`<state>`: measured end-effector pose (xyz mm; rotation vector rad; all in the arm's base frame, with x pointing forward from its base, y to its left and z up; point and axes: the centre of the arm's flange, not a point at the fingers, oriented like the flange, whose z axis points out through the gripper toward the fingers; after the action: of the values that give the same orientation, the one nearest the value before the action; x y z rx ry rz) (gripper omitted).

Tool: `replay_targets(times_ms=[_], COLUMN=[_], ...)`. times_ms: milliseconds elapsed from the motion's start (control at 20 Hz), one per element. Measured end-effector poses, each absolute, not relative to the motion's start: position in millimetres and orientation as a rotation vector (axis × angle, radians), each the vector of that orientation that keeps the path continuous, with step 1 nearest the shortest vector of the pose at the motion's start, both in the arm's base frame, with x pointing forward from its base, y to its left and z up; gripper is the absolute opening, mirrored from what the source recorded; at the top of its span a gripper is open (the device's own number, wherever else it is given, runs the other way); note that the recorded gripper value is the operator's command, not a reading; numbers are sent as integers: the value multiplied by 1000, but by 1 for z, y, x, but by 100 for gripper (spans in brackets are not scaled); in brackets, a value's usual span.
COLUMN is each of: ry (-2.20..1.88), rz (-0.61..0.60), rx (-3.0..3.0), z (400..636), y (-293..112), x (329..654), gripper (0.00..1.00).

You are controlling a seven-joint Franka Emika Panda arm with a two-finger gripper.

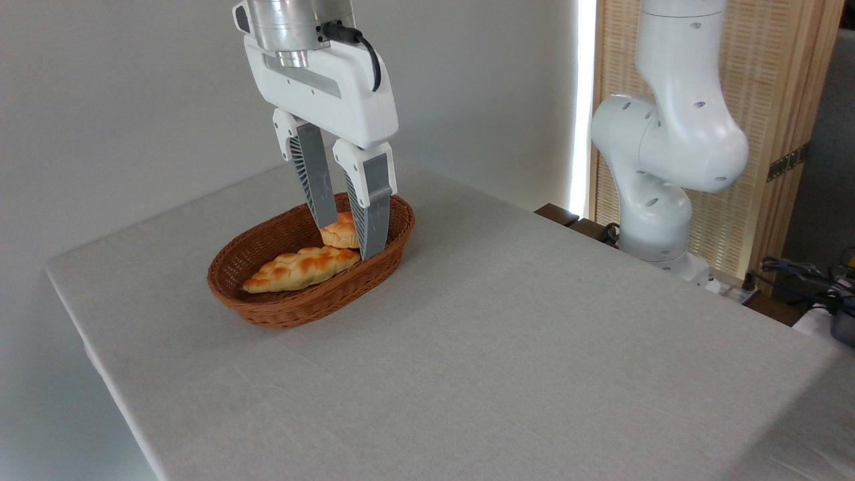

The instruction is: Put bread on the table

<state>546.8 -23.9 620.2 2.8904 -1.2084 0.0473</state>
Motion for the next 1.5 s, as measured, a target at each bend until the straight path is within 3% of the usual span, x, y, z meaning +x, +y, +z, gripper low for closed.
replay_targets(times_ms=[1050, 1300, 1500], ry=[-1268, -1320, -1320], rz=[72, 142, 242], rx=[2809, 2741, 2705], z=[618, 615, 594], y=[-61, -98, -140], x=[546, 548, 561], gripper=[100, 100, 100])
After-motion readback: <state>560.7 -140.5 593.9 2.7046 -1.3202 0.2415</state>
